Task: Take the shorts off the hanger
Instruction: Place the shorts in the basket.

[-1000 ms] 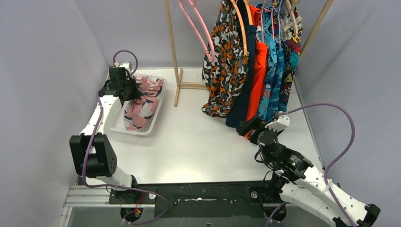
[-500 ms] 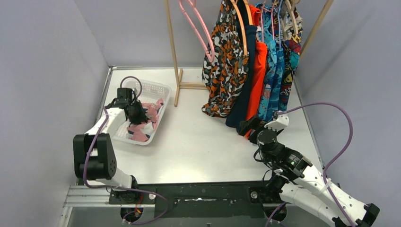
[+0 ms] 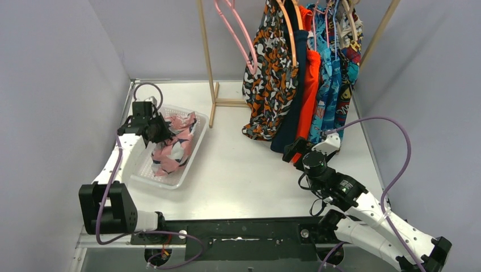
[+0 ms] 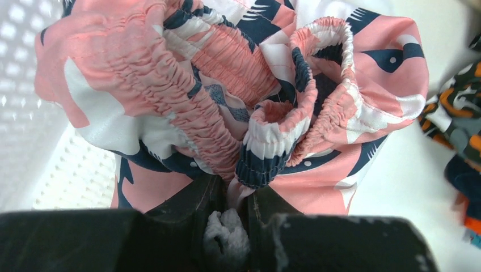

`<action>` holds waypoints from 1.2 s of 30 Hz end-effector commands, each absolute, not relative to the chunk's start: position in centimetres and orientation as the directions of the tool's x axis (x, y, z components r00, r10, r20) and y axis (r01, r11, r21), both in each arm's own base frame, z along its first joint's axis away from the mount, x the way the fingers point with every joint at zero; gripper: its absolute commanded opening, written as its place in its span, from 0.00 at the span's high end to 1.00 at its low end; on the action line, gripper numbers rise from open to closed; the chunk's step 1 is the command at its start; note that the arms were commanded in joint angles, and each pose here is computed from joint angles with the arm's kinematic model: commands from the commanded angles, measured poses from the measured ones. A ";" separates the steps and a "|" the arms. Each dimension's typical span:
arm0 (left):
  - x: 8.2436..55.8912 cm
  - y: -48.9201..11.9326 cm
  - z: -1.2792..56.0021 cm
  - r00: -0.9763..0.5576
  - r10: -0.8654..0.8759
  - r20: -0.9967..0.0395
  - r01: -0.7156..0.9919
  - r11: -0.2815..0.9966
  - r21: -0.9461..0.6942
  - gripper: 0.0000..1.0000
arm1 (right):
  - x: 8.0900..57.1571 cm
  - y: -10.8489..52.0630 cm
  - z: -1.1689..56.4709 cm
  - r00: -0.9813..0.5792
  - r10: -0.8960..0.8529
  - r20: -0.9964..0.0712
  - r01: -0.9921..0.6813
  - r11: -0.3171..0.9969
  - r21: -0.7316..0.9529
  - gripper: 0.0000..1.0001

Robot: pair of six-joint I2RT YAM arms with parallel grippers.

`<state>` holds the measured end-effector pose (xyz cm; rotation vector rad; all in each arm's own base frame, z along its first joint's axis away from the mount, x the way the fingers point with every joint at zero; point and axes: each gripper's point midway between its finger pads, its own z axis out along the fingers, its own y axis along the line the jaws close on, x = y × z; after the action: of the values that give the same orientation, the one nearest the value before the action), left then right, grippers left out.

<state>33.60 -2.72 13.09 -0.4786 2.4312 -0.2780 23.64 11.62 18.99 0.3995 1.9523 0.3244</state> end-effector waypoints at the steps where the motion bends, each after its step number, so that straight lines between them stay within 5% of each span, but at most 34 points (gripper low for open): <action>1: 39.7 -2.1 16.3 -0.625 -0.432 -0.650 -0.260 0.901 -0.348 1.00 | 24.2 11.7 22.0 -0.327 0.472 -0.819 0.125 0.880 0.458 0.09; 13: 40.3 -5.2 5.1 -0.759 -0.449 -0.472 -0.250 0.870 -0.426 0.99 | 23.2 10.4 20.7 -0.312 0.529 -0.789 0.174 0.849 0.500 0.09; 18: 40.5 -5.0 5.0 -0.772 -0.440 -0.458 -0.253 0.875 -0.413 0.89 | 23.2 10.2 21.0 -0.313 0.511 -0.801 0.175 0.860 0.480 0.09; 22: 40.6 -4.6 7.3 -0.744 -0.434 -0.507 -0.239 0.883 -0.404 0.62 | 23.2 10.2 20.8 -0.315 0.507 -0.802 0.178 0.862 0.475 0.09; 28: 40.6 -3.2 11.8 -0.689 -0.412 -0.596 -0.230 0.904 -0.359 0.43 | 23.4 10.3 20.8 -0.315 0.505 -0.804 0.177 0.863 0.473 0.09; 36: 38.4 -2.3 14.5 -0.682 -0.392 -0.617 -0.230 0.916 -0.328 0.36 | 23.4 10.2 20.9 -0.321 0.479 -0.817 0.174 0.878 0.447 0.09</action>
<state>39.36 -3.18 11.72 -0.4547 2.3833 -0.3328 22.88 10.61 19.61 0.4631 1.9423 0.3476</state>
